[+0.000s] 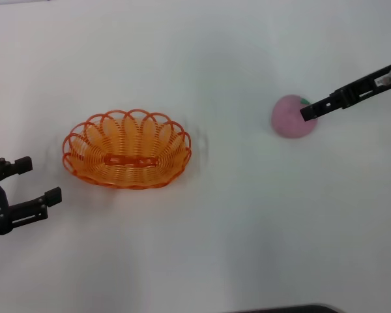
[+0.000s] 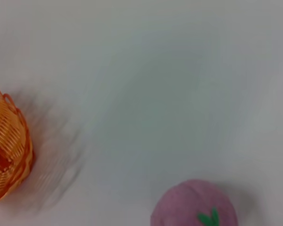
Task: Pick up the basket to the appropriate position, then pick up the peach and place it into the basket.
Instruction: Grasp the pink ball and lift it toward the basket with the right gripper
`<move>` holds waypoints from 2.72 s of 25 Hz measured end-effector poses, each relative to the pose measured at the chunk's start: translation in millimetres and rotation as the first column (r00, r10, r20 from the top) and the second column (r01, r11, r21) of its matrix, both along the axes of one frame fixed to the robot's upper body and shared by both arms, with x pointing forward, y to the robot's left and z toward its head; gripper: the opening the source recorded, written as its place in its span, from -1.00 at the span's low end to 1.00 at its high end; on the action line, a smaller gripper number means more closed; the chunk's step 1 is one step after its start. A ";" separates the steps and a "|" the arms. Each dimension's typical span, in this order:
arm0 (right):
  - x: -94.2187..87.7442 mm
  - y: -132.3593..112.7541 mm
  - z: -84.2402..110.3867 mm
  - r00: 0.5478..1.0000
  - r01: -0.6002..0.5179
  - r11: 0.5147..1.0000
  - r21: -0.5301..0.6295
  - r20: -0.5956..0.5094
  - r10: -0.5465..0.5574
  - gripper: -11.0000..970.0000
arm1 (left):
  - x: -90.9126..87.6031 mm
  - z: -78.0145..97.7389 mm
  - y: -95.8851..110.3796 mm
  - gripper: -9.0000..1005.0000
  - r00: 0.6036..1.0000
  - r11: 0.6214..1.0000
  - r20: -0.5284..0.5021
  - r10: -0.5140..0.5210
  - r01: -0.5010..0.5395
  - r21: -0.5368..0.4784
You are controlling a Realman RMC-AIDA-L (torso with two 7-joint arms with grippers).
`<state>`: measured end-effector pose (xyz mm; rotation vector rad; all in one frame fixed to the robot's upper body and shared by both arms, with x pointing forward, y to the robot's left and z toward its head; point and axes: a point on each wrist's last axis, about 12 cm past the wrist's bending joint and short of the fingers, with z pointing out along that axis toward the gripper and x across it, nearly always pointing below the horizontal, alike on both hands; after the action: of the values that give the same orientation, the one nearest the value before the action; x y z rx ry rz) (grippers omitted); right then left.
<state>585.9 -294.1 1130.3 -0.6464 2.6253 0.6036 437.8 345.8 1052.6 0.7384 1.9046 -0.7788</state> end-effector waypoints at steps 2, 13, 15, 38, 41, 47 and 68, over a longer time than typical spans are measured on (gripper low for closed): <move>2.9 5.6 -0.3 1.000 -0.008 1.000 -0.012 0.002 0.008 0.95 | 0.2 -0.7 -0.1 0.77 1.000 1.000 -0.010 -0.002 0.003 0.004; 15.2 26.6 -7.0 1.000 -0.024 0.999 -0.042 0.019 0.025 0.95 | 2.0 -0.4 -0.5 0.77 1.000 1.000 -0.012 -0.010 0.010 0.011; 16.1 31.8 -10.3 0.999 -0.036 0.999 -0.041 0.007 0.036 0.95 | 2.3 -0.7 -0.3 0.77 1.000 1.000 -0.012 -0.010 0.010 0.016; 18.4 40.8 -19.8 1.000 -0.024 0.996 -0.082 -0.016 0.022 0.93 | 3.0 0.2 1.2 0.77 1.000 1.000 -0.009 -0.003 0.003 0.018; 18.3 41.4 -20.4 1.000 -0.026 0.996 -0.087 -0.016 0.025 0.86 | 3.2 0.2 1.1 0.77 1.000 1.000 -0.010 -0.003 0.003 0.018; 19.1 42.5 -19.7 1.000 -0.028 0.996 -0.088 -0.014 0.026 0.30 | 4.7 0.6 0.1 0.77 1.000 1.000 -0.007 -0.007 0.007 0.017; 10.3 50.9 8.7 0.997 -0.072 0.986 0.149 0.019 0.070 -0.01 | 3.5 -2.5 0.2 0.77 1.000 1.000 -0.014 0.000 0.000 0.022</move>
<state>596.2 -243.2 1139.0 -0.6973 2.5235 0.8064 441.3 346.0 1050.1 0.7481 1.9279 -0.7662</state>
